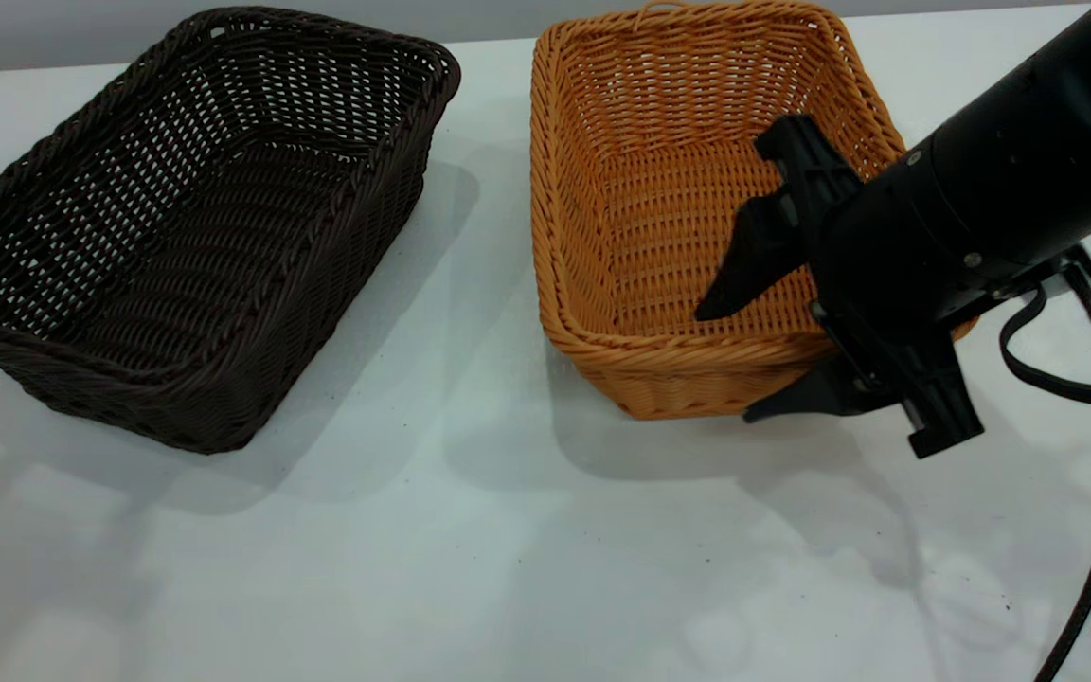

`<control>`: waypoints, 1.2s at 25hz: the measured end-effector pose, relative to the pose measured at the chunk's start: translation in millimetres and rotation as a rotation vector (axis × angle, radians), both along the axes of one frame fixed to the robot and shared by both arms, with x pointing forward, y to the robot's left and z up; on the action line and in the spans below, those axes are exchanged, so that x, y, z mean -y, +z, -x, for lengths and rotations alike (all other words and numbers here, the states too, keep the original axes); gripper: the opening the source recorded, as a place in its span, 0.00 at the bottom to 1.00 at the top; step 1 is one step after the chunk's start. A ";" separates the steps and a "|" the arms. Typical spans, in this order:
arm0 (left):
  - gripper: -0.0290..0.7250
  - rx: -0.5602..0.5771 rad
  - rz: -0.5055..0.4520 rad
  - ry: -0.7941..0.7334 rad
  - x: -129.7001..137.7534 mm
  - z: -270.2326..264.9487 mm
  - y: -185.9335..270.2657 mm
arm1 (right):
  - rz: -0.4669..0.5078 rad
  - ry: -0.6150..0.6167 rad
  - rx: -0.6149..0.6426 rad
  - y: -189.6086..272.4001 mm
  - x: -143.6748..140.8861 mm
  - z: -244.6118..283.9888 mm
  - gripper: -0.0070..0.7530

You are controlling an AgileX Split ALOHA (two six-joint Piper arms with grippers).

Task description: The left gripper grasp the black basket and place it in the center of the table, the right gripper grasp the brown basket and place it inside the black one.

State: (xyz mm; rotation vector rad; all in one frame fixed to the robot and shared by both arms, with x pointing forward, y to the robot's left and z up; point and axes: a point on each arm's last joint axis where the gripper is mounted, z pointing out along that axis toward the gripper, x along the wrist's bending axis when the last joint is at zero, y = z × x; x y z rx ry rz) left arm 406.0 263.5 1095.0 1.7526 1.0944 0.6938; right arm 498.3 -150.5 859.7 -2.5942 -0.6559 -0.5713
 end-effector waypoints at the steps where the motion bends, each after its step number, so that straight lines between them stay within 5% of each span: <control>1: 0.74 0.000 0.000 0.000 0.0 0.0 0.0 | 0.014 -0.007 0.003 -0.5 1.3 -0.6 0.61; 19: 0.74 0.000 0.000 0.000 0.0 0.0 0.0 | 0.089 -0.146 -0.013 -3.7 11.1 -4.4 0.60; 30: 0.74 0.000 0.000 0.000 0.0 0.0 0.0 | -0.004 -0.125 -0.050 -0.9 3.1 -1.3 0.31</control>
